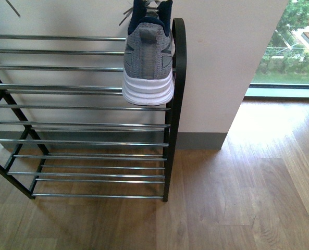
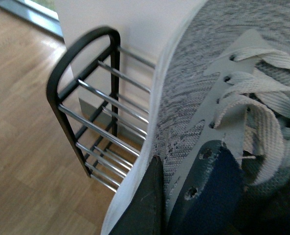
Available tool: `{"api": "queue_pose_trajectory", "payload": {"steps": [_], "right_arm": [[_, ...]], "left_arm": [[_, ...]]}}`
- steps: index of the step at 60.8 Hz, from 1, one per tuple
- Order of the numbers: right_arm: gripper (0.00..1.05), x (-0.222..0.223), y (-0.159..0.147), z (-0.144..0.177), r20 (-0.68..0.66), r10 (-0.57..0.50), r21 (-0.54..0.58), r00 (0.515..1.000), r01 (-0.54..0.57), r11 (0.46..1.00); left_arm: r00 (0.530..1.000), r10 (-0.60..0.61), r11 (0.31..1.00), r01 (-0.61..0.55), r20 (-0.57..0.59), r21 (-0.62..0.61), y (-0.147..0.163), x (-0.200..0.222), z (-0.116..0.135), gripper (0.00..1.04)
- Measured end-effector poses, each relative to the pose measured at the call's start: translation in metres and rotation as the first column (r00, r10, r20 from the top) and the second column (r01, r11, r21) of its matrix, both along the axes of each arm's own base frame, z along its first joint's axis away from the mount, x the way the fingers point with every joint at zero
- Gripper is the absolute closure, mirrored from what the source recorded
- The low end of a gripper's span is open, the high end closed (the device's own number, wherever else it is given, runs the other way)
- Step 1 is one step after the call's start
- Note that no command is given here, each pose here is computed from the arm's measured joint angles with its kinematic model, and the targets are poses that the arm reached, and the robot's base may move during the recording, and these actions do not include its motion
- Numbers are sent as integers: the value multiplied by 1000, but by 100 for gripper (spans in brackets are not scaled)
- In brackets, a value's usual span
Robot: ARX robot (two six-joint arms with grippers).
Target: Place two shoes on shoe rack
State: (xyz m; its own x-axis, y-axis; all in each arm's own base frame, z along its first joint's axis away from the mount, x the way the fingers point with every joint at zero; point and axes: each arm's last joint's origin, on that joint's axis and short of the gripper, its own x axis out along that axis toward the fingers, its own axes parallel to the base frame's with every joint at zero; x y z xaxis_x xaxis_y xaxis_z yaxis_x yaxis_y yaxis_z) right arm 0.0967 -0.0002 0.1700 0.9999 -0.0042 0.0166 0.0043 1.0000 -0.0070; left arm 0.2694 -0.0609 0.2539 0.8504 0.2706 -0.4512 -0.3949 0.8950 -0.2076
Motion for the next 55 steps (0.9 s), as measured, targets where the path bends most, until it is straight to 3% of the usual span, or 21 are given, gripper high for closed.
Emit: {"api": "queue_pose_trajectory", "payload": {"steps": [23, 46, 55], "right_arm": [[9, 0, 0, 0, 0, 0, 0, 1000, 0, 1000], [9, 0, 0, 0, 0, 0, 0, 1000, 0, 1000], [9, 0, 0, 0, 0, 0, 0, 1000, 0, 1000]], "left_arm": [[984, -96, 990, 79, -150, -113, -54, 75, -30, 103], [974, -60, 986, 24, -220, -162, -67, 94, -64, 103], [973, -105, 977, 62, -205, -204, -81, 108, -60, 103]]}}
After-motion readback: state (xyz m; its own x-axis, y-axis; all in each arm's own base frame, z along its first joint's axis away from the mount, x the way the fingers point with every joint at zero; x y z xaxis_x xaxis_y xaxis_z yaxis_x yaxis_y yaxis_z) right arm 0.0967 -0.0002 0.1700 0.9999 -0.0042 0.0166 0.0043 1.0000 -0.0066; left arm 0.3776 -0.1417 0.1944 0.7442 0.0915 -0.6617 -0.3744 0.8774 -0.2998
